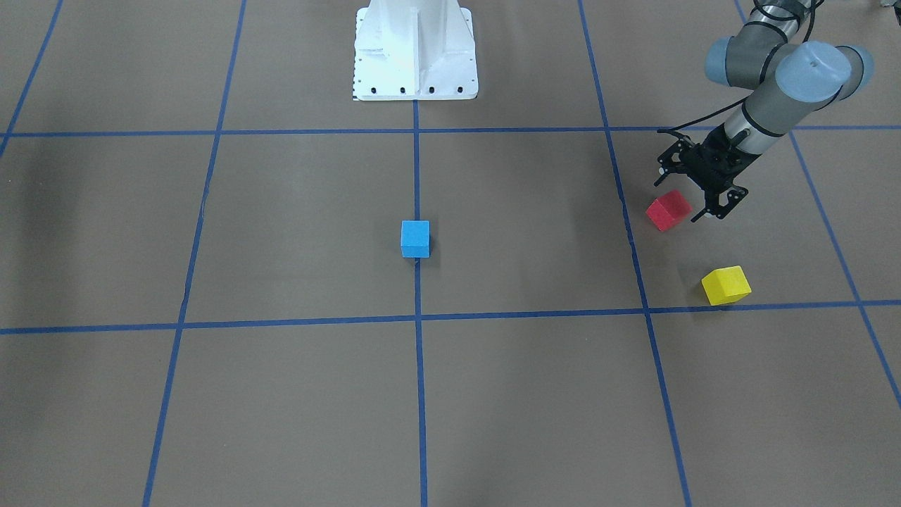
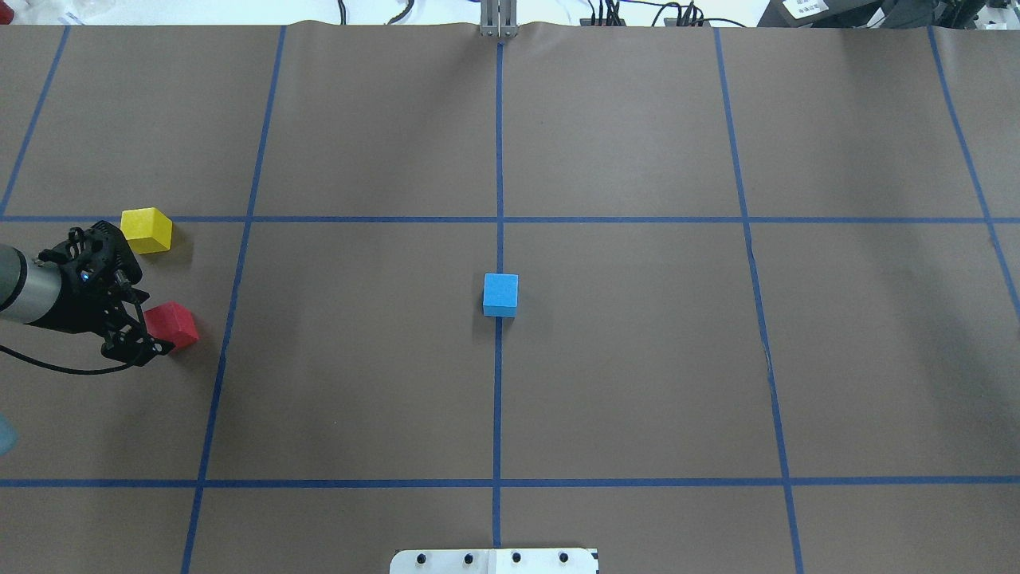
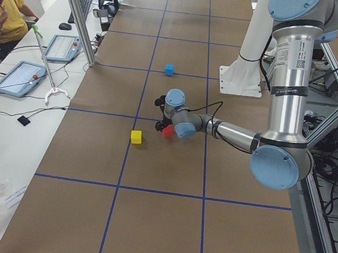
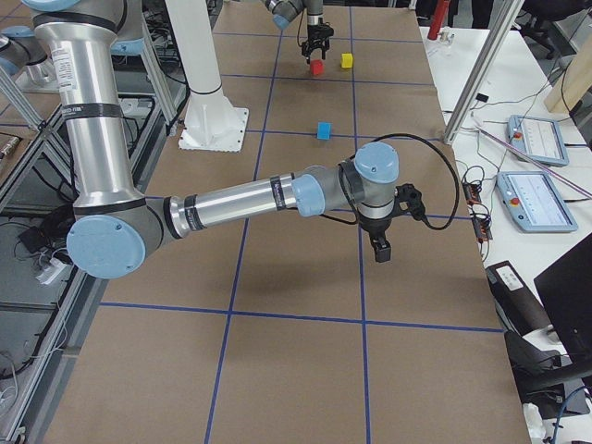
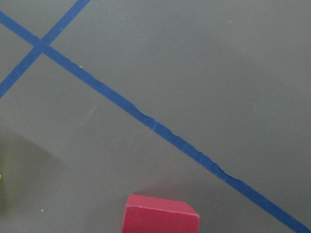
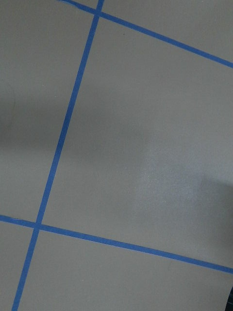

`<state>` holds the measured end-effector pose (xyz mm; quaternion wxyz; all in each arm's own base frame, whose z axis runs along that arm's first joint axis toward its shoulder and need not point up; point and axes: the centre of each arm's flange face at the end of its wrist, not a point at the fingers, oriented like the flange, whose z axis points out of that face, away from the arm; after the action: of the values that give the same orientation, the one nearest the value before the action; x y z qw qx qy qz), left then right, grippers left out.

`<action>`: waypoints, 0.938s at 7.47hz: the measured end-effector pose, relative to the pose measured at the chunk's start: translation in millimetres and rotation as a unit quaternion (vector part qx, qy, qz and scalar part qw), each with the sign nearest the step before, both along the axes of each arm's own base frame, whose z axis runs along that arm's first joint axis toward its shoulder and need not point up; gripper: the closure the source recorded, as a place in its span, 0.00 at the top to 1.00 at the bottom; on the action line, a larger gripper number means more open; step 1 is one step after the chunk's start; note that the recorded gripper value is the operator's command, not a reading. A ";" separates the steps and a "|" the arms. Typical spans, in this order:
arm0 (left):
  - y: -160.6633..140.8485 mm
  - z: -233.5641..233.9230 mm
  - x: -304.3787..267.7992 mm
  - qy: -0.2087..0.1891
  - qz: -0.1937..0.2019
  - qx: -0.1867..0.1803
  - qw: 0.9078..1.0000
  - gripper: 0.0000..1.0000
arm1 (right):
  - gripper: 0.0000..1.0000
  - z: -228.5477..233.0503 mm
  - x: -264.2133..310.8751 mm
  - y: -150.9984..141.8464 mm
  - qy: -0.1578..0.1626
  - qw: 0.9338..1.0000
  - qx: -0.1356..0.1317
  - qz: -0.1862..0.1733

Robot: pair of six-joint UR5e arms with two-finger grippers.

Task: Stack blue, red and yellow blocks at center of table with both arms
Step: 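Move the left gripper down onto the red cube and grasp it, then carry the red cube with the left gripper above the blue cube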

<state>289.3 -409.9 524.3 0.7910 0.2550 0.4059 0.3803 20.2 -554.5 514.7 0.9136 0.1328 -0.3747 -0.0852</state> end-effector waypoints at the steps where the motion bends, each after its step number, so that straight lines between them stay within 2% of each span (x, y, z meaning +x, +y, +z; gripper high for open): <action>1: -1.0 1.4 1.9 -0.001 0.000 -0.001 1.000 0.99 | 1.00 1.1 0.1 0.1 0.001 1.000 -0.001 0.000; 2: -2.9 3.3 5.0 -0.002 0.001 -0.002 1.000 0.99 | 1.00 2.2 0.1 0.2 0.001 1.000 -0.002 0.000; 3: -6.3 6.6 9.2 -0.004 0.002 -0.003 1.000 0.91 | 1.00 3.0 0.1 0.1 0.001 1.000 -0.002 0.000; 5: -11.6 14.1 13.6 -0.011 -0.002 -0.005 1.000 0.15 | 1.00 4.3 0.2 0.5 0.001 1.000 -0.004 0.000; 6: -12.7 15.6 12.8 -0.015 -0.008 -0.002 1.000 0.00 | 1.00 4.5 0.2 0.6 0.001 1.000 -0.004 0.000; 7: -12.0 11.8 10.6 -0.013 -0.012 0.000 1.000 0.00 | 1.00 4.9 0.2 0.8 0.002 1.000 -0.004 0.000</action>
<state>299.9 -421.9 536.0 0.8006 0.2547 0.3928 0.3741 20.5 -553.7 519.6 0.9148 0.1290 -0.3734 -0.0841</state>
